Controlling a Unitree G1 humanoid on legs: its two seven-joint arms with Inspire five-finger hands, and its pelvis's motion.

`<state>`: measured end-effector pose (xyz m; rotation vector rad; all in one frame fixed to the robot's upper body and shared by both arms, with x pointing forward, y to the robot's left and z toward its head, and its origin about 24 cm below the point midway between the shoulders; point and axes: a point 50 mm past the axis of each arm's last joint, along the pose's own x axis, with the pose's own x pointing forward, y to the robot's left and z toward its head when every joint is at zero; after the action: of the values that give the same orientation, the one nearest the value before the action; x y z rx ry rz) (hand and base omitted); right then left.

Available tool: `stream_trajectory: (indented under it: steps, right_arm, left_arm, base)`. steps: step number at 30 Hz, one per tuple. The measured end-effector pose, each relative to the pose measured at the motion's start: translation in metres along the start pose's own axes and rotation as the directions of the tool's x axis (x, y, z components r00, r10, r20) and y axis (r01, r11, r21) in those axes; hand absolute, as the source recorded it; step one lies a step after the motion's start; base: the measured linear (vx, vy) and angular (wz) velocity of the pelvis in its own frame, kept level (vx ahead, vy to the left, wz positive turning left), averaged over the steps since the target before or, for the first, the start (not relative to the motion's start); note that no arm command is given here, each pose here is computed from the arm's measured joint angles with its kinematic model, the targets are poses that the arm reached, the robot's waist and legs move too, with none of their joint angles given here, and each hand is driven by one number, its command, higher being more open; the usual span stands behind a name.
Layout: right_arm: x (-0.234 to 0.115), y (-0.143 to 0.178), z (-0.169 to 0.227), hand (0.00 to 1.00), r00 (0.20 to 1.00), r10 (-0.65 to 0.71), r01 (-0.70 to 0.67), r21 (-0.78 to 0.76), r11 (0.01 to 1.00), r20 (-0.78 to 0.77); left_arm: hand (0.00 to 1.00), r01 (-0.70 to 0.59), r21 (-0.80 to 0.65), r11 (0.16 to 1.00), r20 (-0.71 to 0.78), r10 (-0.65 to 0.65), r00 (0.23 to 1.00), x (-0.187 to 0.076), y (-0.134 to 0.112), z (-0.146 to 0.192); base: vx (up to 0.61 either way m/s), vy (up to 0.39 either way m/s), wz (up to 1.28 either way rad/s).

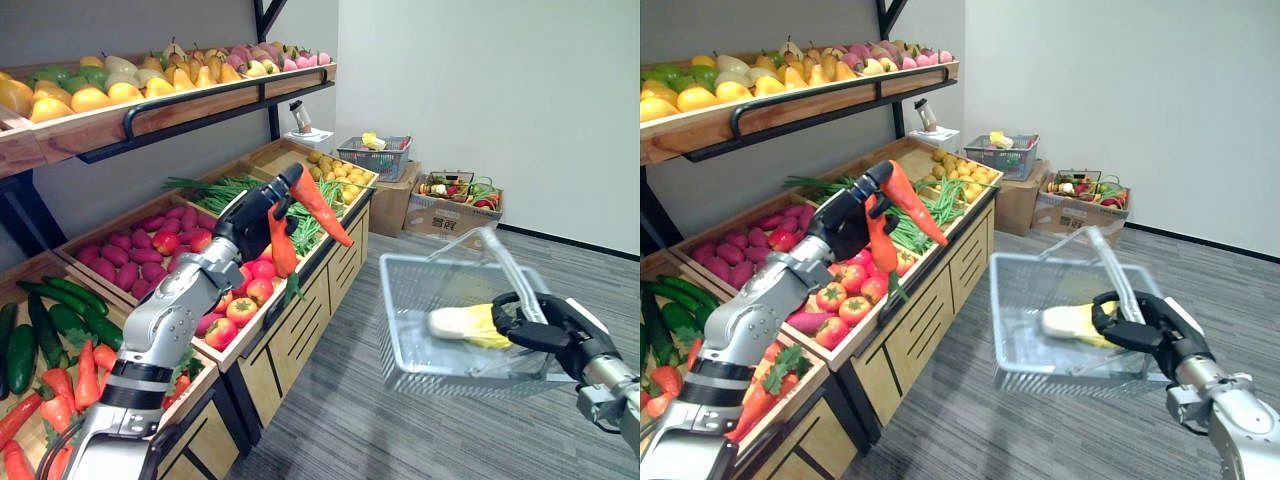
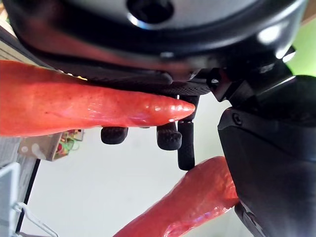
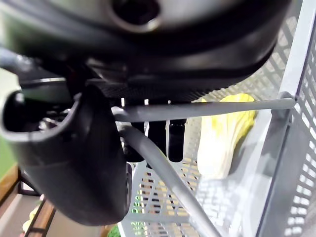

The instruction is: Pick vegetable in the basket

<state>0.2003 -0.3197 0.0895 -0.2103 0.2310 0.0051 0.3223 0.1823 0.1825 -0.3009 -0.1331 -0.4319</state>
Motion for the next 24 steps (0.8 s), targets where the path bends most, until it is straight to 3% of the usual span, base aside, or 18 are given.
stream_trajectory:
  steps: [5, 13, 20, 24]
  right_arm:
    - [0.008, 0.012, 0.002, 0.00, 0.996, 0.084, -0.085, -0.025, 0.996, -0.022]
    - [0.032, 0.028, 0.035, 0.00, 0.980, 0.178, -0.174, -0.055, 0.983, 0.083]
    - [0.031, 0.041, 0.062, 0.00, 0.951, 0.273, -0.261, -0.100, 0.960, 0.142]
    - [0.029, 0.058, 0.077, 0.00, 0.903, 0.401, -0.385, -0.127, 0.914, 0.154]
  left_arm:
    - [0.00, 0.034, 0.008, 0.999, -0.007, -0.033, 0.999, 0.007, -0.009, -0.001]
    - [0.00, 0.158, 0.023, 0.987, -0.015, -0.157, 0.987, 0.028, -0.038, 0.006]
    - [0.00, 0.166, 0.027, 0.986, -0.014, -0.166, 0.986, 0.029, -0.040, 0.007]
    - [0.00, 0.194, 0.021, 0.981, -0.016, -0.194, 0.981, 0.029, -0.042, 0.006]
  base:
    - [-0.03, -0.017, -0.04]
    - [0.00, 0.000, 0.00]
    - [0.00, 0.000, 0.00]
    - [0.00, 0.000, 0.00]
